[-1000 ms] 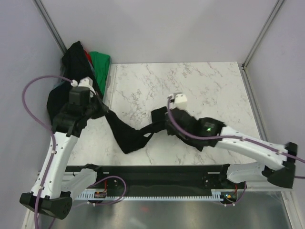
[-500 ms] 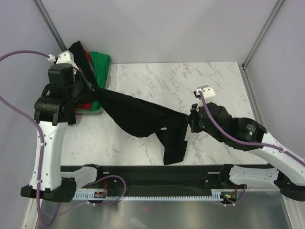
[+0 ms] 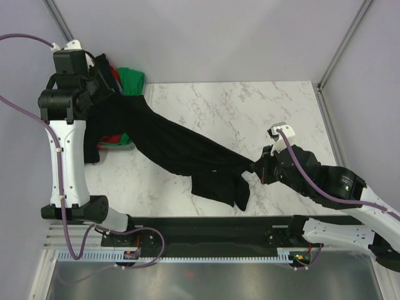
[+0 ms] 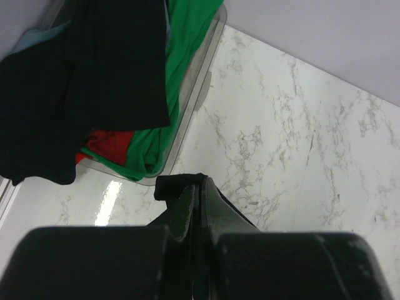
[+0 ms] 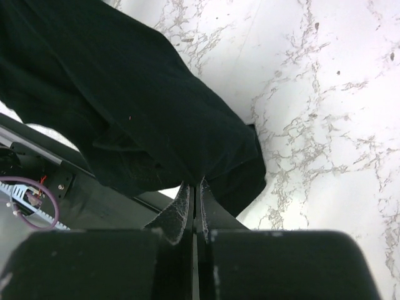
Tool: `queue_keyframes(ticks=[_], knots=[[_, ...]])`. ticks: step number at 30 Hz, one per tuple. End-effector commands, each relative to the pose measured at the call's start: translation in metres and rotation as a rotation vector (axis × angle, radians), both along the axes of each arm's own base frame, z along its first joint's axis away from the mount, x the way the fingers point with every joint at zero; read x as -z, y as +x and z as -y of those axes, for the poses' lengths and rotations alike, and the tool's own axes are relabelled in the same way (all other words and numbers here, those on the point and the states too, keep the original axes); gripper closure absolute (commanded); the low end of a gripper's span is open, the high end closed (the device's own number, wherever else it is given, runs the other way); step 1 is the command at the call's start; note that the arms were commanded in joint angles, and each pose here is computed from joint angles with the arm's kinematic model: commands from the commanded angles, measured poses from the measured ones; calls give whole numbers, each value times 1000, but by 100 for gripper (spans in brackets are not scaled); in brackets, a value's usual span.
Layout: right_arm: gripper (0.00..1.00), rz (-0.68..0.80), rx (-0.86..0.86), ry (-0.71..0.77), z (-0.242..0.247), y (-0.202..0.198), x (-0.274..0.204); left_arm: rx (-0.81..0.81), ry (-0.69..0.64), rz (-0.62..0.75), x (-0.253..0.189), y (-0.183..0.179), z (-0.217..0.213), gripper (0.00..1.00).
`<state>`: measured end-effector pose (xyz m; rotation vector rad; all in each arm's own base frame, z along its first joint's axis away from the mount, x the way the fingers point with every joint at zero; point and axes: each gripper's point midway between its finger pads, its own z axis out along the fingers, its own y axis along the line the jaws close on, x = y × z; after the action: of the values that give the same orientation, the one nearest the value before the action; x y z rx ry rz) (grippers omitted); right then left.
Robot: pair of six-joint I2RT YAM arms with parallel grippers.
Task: Fold and stack the t-shirts
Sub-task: Flatten the tshirt out
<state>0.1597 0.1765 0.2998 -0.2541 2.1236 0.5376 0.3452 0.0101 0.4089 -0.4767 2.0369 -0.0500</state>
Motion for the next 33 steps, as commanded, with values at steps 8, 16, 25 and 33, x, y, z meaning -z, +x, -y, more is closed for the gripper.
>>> queue_keyframes(ticks=[8, 16, 25, 33], knots=[[97, -63, -34, -2, 20, -24, 10, -41, -12, 103, -35, 37, -25, 98], [99, -84, -119, 27, 13, -37, 7, -21, -15, 110, -35, 55, -23, 98], [88, -102, -173, 88, 12, -52, 1, -8, -27, 97, -28, 71, -20, 98], [97, -96, -212, 119, 7, -56, -2, 21, -47, 87, -23, 74, -14, 98]])
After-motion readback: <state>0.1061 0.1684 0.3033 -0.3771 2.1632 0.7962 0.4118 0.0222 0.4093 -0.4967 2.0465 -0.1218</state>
